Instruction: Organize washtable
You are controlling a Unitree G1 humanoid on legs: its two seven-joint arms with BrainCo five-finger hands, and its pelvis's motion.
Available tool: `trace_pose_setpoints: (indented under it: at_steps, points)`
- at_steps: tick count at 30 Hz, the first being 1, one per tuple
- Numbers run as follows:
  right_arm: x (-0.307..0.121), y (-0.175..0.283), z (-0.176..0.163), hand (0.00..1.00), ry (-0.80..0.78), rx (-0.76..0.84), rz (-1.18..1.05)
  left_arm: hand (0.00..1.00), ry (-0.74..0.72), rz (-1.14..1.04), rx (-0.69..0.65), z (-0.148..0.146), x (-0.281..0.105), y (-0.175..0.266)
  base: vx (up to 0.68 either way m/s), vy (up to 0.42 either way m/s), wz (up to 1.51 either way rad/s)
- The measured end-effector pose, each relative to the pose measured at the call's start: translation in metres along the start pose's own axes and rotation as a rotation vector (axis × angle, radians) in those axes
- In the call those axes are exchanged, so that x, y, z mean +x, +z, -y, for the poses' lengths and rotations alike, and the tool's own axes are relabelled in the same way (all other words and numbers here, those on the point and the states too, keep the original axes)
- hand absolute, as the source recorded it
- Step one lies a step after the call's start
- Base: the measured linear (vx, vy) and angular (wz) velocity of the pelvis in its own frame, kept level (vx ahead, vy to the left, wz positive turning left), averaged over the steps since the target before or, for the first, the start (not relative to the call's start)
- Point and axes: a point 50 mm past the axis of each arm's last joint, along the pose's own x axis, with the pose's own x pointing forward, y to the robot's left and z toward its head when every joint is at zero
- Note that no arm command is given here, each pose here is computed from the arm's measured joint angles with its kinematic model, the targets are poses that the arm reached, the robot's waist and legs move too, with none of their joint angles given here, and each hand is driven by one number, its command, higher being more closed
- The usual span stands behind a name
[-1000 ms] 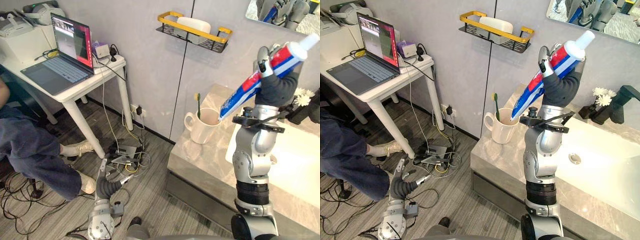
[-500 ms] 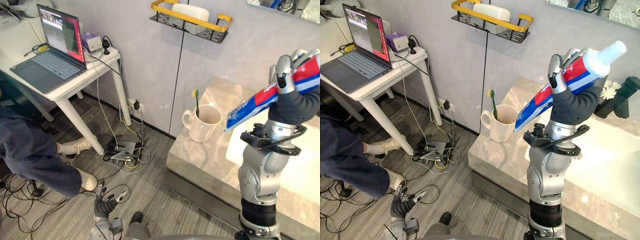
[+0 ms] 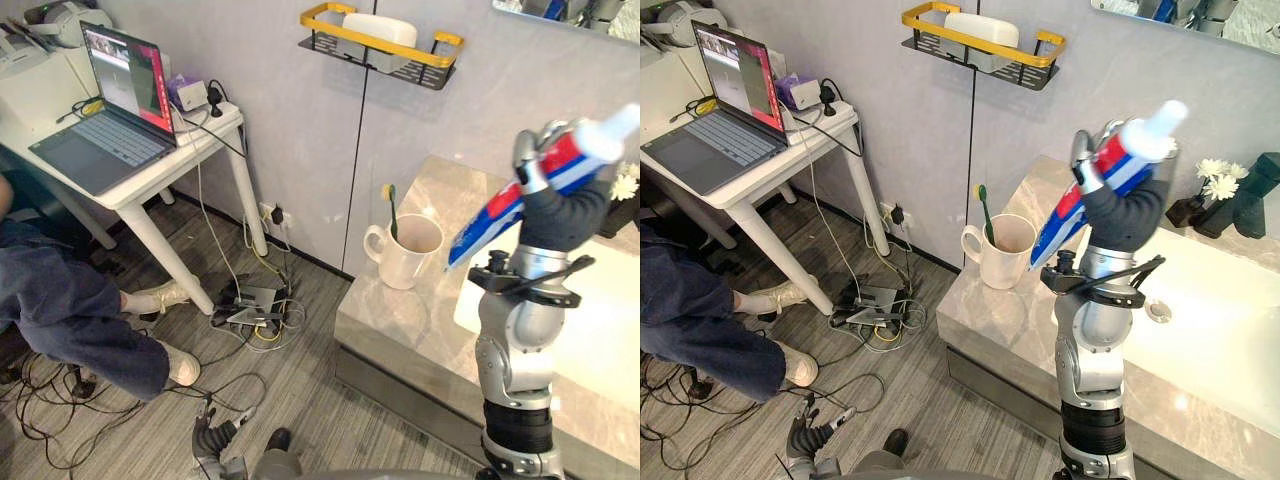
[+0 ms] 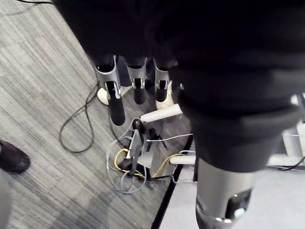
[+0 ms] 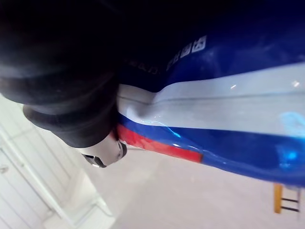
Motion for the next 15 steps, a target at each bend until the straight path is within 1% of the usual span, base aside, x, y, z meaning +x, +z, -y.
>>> trace_pose_setpoints:
  at_steps: [4, 7, 10, 15]
  points:
    - [-0.001, -0.021, 0.002, 1.0, 0.004, -0.023, -0.092, 0.0, 0.041, -0.097, 0.002, -0.011, -0.003, -0.022, -0.01, -0.002, -0.01]
    - [0.004, -0.03, 0.002, 1.0, 0.019, -0.04, -0.121, 0.0, 0.056, -0.135, -0.001, -0.015, -0.006, -0.03, 0.0, 0.0, 0.0]
    - [0.008, -0.034, 0.001, 1.0, 0.034, -0.049, -0.128, 0.0, 0.063, -0.156, -0.002, -0.016, -0.006, -0.034, 0.0, 0.0, 0.0]
    - [0.015, -0.044, -0.004, 1.0, 0.068, -0.06, -0.15, 0.0, 0.029, -0.164, 0.042, -0.016, -0.002, -0.036, 0.0, 0.0, 0.0]
